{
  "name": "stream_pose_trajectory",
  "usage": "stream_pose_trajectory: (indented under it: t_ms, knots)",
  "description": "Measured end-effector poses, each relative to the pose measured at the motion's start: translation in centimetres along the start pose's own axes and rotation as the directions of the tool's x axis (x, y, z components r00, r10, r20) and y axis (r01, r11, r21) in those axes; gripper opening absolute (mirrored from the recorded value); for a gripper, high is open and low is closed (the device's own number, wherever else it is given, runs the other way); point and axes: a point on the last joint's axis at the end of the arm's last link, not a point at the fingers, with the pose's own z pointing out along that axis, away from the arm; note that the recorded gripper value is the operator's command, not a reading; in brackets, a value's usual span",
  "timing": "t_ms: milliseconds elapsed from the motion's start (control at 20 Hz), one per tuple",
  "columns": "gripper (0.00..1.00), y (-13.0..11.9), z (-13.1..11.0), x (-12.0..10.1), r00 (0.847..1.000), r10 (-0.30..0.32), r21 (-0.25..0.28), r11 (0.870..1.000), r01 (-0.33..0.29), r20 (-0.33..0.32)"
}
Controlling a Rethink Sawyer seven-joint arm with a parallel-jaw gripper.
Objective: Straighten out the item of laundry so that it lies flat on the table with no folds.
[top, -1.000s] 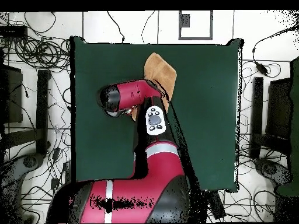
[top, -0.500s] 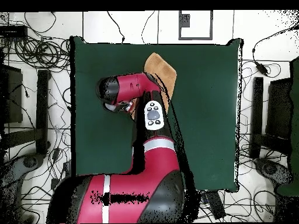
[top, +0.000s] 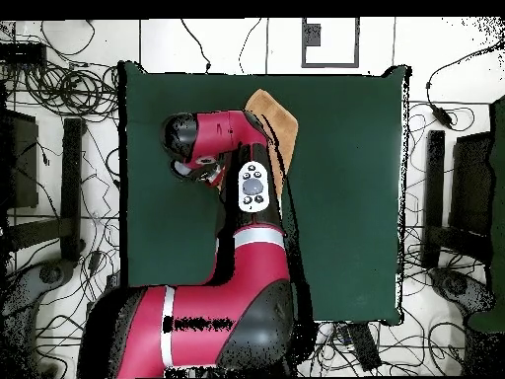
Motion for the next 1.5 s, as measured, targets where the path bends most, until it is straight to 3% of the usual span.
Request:
stream_pose_trajectory:
  t_ms: [350, 700, 850, 1150, 1400, 1500]
  knots:
    - [0.00, 0.4, -0.1, -0.4, 0.994, 0.100, -0.007, 0.995, -0.100, -0.050]
    - [0.00, 1.6, -0.7, -0.4, 0.985, 0.137, -0.064, 0.988, -0.144, -0.102]
    - [0.00, 2.5, -1.3, -0.6, 0.983, 0.149, -0.118, 0.980, -0.162, -0.110]
    - [0.00, 5.3, -2.9, -1.1, 0.976, 0.184, -0.279, 0.937, -0.210, -0.116]
    - [0.00, 7.4, -4.0, -1.6, 0.970, 0.214, -0.396, 0.885, -0.244, -0.119]
    - [0.00, 8.3, -4.3, -1.7, 0.964, 0.233, -0.449, 0.853, -0.266, -0.128]
